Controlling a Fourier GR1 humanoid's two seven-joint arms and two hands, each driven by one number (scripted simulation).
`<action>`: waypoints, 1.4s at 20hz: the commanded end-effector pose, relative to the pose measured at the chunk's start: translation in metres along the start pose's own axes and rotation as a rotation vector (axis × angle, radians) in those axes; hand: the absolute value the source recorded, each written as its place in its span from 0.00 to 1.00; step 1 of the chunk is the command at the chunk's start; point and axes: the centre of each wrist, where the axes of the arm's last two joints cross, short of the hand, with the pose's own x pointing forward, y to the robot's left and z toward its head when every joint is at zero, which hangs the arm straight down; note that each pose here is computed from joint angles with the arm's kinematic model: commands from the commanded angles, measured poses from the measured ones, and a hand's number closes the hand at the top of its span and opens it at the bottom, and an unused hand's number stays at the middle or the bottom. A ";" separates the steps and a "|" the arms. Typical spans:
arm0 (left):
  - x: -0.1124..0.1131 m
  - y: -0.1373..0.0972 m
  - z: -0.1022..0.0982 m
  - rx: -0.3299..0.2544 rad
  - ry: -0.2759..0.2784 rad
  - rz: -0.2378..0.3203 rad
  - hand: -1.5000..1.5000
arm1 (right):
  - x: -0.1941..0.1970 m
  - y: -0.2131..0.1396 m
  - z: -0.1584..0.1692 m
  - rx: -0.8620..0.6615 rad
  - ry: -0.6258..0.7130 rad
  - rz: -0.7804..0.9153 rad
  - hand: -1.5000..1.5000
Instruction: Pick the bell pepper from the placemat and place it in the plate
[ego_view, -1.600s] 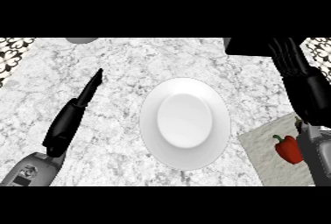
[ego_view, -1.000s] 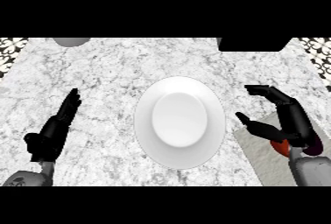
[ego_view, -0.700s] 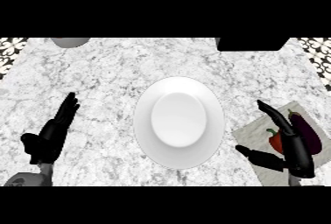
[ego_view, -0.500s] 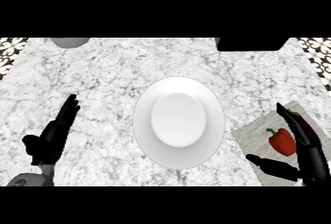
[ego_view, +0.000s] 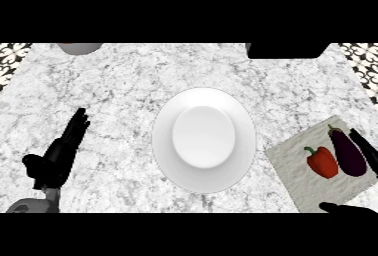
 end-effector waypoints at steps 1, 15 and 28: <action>0.008 0.001 0.000 0.005 0.001 0.006 0.50 | 0.015 -0.013 0.008 0.123 0.109 0.173 0.00; -0.002 -0.013 -0.007 -0.012 -0.013 -0.005 0.50 | 0.006 -0.018 -0.018 0.298 0.311 0.285 0.00; 0.016 -0.016 -0.007 -0.019 0.008 0.007 0.50 | -0.009 0.015 -0.055 0.360 0.368 0.358 0.00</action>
